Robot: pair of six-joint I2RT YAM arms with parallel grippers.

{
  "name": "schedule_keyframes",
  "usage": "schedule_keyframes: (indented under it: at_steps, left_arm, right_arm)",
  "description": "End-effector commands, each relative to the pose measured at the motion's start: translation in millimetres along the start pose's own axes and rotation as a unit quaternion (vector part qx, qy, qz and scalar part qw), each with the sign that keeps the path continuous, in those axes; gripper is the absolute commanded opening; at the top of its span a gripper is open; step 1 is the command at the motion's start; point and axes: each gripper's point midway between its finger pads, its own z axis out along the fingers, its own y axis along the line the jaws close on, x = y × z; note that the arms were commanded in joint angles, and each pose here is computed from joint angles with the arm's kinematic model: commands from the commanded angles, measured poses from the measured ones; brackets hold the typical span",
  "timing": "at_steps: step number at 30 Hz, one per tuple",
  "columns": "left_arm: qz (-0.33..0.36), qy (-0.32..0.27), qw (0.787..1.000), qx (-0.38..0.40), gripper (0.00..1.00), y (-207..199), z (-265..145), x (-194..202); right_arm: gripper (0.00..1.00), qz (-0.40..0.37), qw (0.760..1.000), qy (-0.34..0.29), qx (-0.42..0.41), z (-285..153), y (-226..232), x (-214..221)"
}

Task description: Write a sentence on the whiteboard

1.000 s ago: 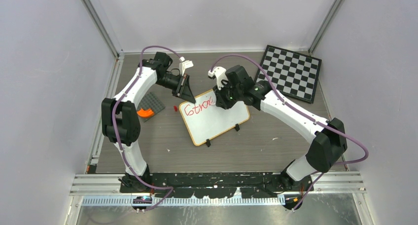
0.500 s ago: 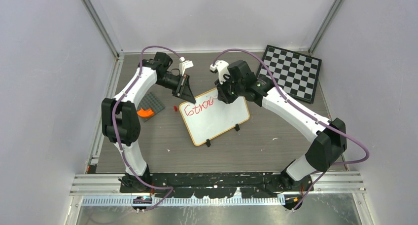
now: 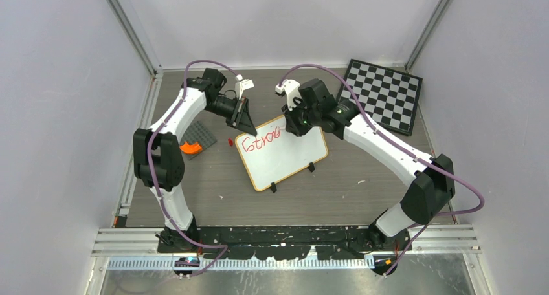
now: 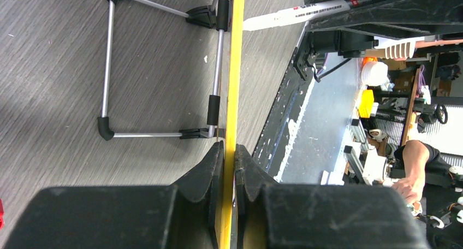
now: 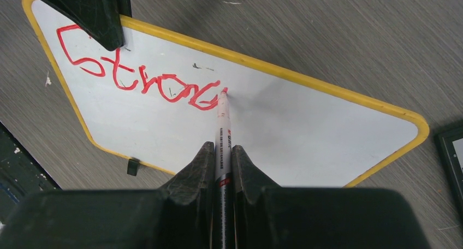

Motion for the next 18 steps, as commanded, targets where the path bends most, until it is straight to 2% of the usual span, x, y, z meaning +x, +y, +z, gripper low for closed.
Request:
schedule_keyframes:
  at_steps: [1,11,18]
  left_arm:
    - [0.008,0.0,1.0,-0.005,0.0,-5,-3,-4]
    - [0.006,0.0,1.0,-0.005,0.0,-4,-2,-4]
    - [0.005,0.001,1.0,-0.004,0.0,-3,-2,-3]
  right_arm:
    - [0.0,-0.002,1.0,-0.003,-0.001,0,0,6]
    - [0.0,0.003,1.0,0.021,-0.02,3,13,29]
    - [0.0,-0.009,0.999,0.001,-0.044,3,34,7]
